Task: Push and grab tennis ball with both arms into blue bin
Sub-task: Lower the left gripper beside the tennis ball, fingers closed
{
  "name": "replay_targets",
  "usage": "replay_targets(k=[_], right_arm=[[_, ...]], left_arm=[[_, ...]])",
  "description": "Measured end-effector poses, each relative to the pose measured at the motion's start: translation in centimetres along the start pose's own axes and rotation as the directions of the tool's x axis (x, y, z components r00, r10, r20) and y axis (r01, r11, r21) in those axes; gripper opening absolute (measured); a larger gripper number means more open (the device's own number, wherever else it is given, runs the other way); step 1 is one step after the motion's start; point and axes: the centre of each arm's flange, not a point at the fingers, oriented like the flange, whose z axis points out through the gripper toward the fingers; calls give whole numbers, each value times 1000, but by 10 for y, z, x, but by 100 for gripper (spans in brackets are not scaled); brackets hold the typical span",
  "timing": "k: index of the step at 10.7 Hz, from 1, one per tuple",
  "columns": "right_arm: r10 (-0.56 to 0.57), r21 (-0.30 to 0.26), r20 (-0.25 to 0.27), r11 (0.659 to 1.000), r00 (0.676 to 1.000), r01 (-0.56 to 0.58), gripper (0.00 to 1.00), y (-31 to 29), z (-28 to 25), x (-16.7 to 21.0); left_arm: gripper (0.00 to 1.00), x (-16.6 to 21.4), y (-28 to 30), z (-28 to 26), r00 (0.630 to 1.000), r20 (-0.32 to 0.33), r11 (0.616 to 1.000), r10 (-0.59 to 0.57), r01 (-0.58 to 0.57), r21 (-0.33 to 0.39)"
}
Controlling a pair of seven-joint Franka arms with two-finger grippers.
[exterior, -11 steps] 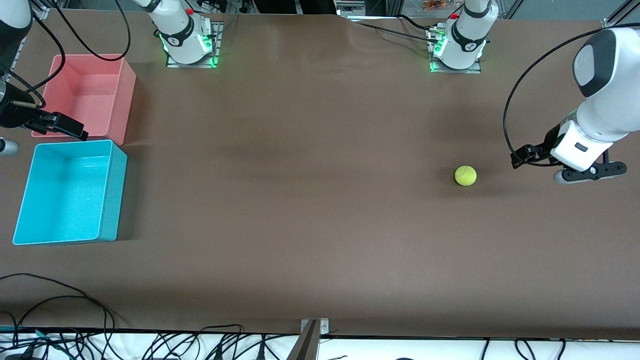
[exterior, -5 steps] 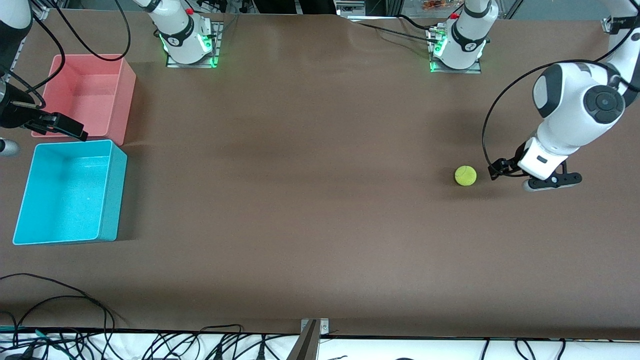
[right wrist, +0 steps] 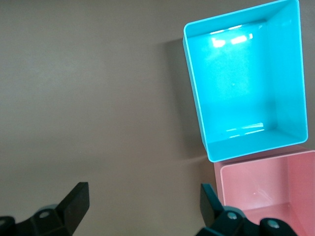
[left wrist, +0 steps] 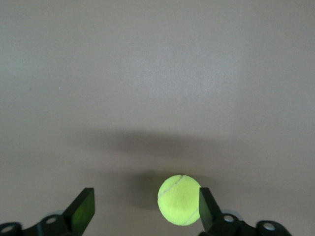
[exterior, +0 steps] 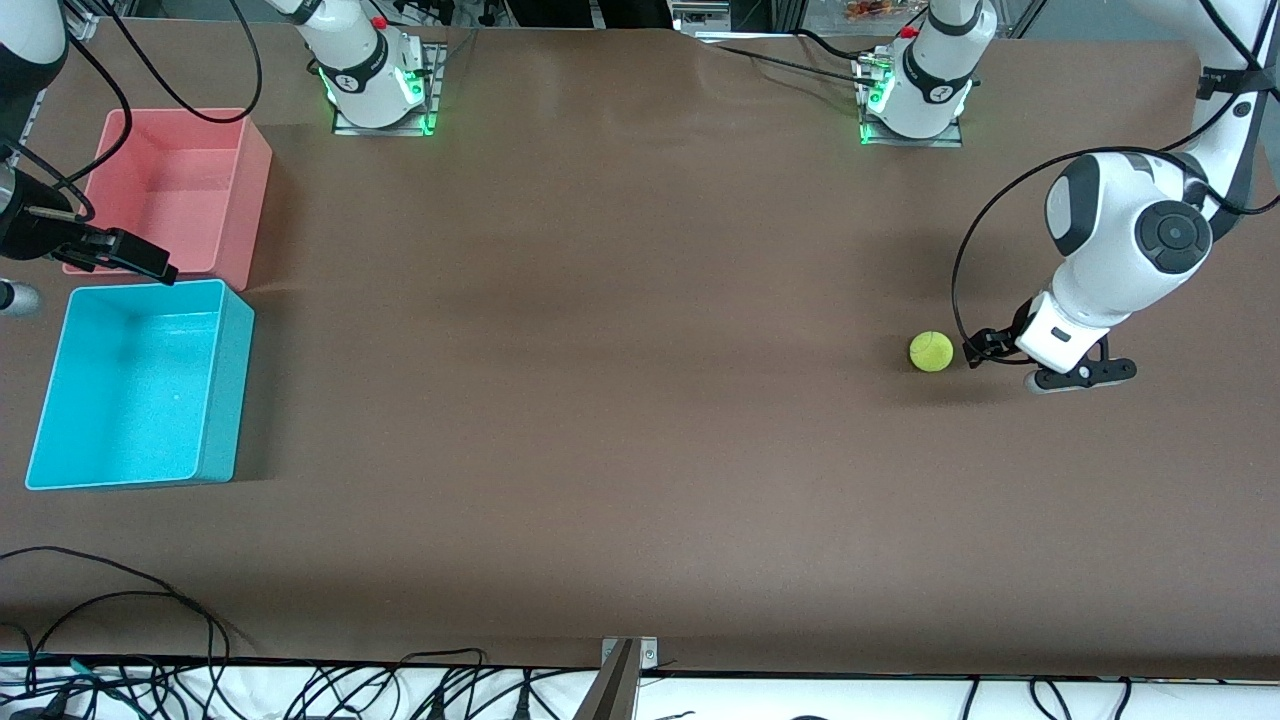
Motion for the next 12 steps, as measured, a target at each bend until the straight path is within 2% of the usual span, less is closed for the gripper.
replay_targets(k=[1,2,5,7,9,12], right_arm=[[0,-1,0,1000,1000,0,100,0,0,0],[-1,-6,0,1000,1000,1,100,1,0,0],[-1,-9,1,1000,1000,1,100,1,1,1],[-1,-9,2,1000,1000,1,100,1,2,1],[-1,-10,3,1000,1000,1,100,1,2,1],[-1,-10,2,1000,1000,1,100,1,2,1]], left_arm=[[84,0,0,6,1000,4,1000,0,0,1],[69,0,0,11,1000,11,1000,2,-2,2],[26,1,-8,18,993,24,993,116,-116,1],[2,1,-15,25,980,36,981,195,-195,-1],[0,0,-14,34,926,51,928,373,-373,-12],[1,-4,-14,49,835,77,839,544,-543,-35]])
